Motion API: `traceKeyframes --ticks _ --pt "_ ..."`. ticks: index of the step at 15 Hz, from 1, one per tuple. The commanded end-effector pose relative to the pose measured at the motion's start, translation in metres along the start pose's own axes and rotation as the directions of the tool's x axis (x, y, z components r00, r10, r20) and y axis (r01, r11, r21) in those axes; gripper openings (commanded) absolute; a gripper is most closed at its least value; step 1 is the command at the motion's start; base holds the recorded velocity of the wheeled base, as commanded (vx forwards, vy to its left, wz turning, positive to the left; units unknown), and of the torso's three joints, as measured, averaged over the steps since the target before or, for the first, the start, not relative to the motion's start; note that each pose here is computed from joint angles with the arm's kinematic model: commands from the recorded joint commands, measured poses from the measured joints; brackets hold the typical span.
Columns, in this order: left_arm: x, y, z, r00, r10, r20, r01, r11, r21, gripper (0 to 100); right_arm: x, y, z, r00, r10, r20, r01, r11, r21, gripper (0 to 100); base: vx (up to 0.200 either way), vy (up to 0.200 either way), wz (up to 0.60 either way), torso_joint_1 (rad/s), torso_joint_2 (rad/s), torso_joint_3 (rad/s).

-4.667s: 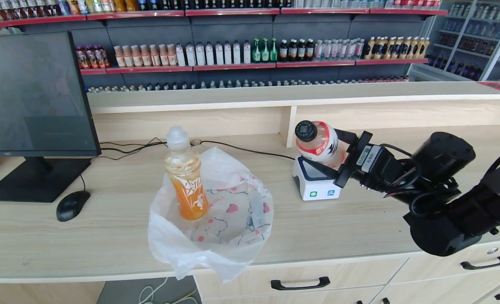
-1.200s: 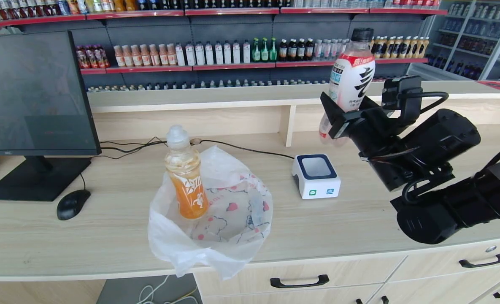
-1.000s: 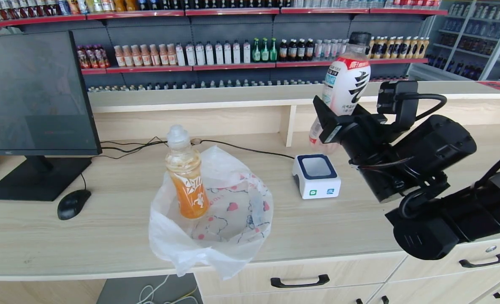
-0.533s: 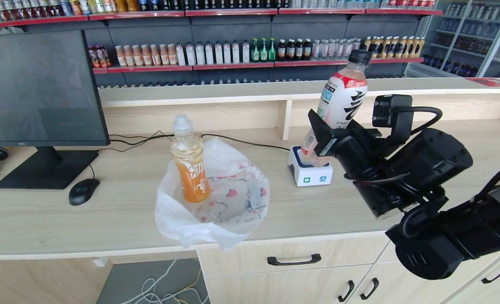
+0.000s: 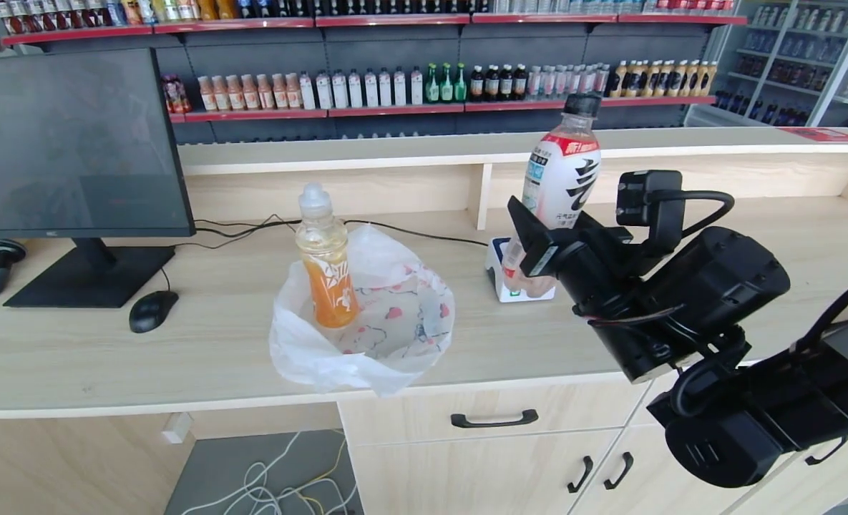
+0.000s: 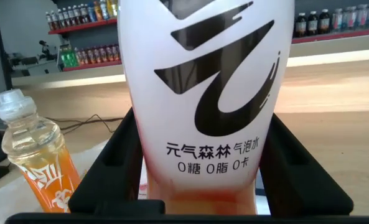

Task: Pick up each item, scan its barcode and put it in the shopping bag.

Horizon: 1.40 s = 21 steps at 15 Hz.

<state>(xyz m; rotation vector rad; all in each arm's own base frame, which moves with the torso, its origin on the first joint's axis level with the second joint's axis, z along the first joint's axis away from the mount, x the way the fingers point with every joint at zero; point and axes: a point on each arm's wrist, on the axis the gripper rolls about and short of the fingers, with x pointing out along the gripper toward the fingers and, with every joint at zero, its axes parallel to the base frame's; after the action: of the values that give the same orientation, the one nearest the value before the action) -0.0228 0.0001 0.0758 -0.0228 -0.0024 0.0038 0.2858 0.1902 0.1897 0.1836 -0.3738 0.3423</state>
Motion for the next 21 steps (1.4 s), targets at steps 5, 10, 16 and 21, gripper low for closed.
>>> traceKeyframes --ticks 5,10,16,21 --pt "0.0 0.0 0.0 1.0 0.001 0.002 -0.001 1.0 0.0 100 0.002 0.0 -0.003 1.0 -0.003 -0.002 0.003 1.0 -0.002 0 0.0 0.0 0.6 0.0 0.0 0.002" --pt "0.0 0.0 0.0 1.0 0.001 0.002 -0.001 1.0 0.0 100 0.001 -0.002 -0.001 1.0 -0.007 -0.001 0.007 1.0 -0.003 0 0.0 0.0 0.12 0.002 0.0 0.0" --pt "0.0 0.0 0.0 1.0 0.001 0.002 -0.001 1.0 0.0 100 0.004 -0.002 -0.019 0.999 -0.006 -0.04 0.006 1.0 -0.014 0 0.0 0.0 0.0 0.0 0.0 0.0" --pt "0.0 0.0 0.0 1.0 0.001 0.002 -0.001 1.0 0.0 100 0.017 0.007 -0.052 0.997 0.007 -0.075 -0.009 1.0 -0.017 0 0.0 0.0 0.0 0.0 0.0 0.0"
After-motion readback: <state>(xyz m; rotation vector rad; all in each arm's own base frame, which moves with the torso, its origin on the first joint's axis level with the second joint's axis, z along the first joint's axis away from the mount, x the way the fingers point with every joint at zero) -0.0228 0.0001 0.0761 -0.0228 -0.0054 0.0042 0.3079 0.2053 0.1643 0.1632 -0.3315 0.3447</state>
